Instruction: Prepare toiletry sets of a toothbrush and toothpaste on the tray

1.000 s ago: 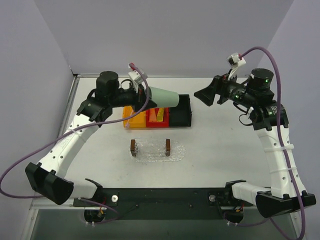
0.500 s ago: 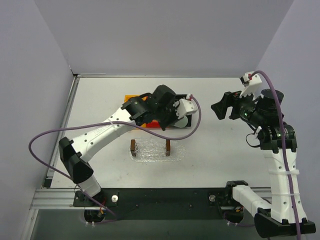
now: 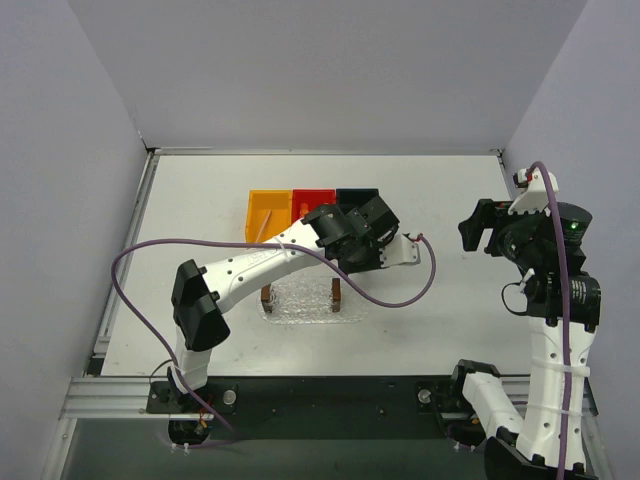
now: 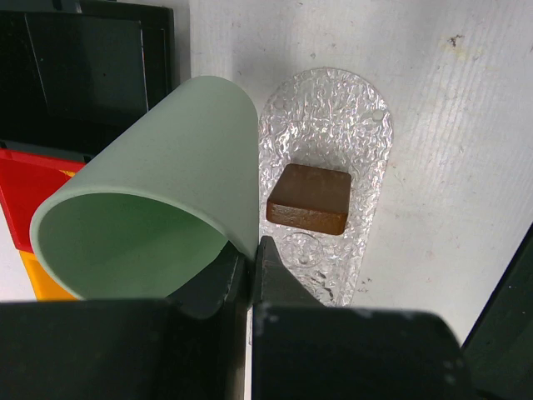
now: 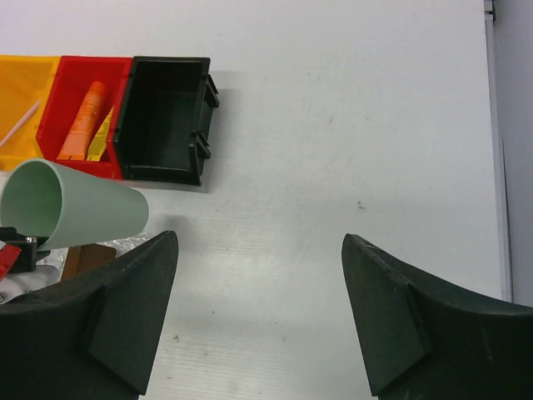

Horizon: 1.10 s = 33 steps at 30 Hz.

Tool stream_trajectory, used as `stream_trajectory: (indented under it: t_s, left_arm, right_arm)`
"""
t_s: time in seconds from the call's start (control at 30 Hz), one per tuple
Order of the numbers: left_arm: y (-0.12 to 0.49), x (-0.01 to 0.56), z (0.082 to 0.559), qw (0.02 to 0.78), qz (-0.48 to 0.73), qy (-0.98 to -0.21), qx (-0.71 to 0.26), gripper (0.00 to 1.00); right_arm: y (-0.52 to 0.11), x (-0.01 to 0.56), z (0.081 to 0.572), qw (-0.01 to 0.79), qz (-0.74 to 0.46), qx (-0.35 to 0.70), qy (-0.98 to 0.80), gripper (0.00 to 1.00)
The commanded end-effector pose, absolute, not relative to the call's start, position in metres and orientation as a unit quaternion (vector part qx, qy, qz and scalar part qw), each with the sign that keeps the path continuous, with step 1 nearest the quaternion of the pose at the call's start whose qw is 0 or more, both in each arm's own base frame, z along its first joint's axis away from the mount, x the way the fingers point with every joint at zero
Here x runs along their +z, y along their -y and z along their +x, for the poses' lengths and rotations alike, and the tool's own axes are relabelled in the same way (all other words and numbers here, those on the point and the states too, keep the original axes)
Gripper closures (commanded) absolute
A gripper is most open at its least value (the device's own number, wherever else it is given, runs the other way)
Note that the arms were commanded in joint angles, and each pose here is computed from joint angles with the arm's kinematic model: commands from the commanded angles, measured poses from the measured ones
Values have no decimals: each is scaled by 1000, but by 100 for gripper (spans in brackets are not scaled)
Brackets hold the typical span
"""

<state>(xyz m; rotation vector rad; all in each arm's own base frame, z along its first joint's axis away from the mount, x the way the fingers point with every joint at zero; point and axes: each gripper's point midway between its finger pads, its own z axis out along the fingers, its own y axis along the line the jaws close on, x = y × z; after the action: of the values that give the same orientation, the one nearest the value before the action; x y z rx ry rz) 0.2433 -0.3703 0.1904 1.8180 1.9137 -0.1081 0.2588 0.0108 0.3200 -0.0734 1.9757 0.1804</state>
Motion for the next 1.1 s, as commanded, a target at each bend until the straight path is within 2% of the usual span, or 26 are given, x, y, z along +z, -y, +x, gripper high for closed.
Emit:
stream_trajectory:
  t_s: [0.0, 0.43, 1.07]
  left_arm:
    - [375, 202, 240, 238, 685, -687, -39, 100]
    - [378, 175, 216, 160, 718, -676, -41, 100]
    - [384, 150, 202, 113, 728, -674, -47, 100]
  right_arm:
    - [0, 312, 258, 540, -22, 70, -839, 26]
    - [19, 300, 262, 526, 8, 116, -843, 26]
    - [24, 282, 262, 510, 15, 138, -849, 27]
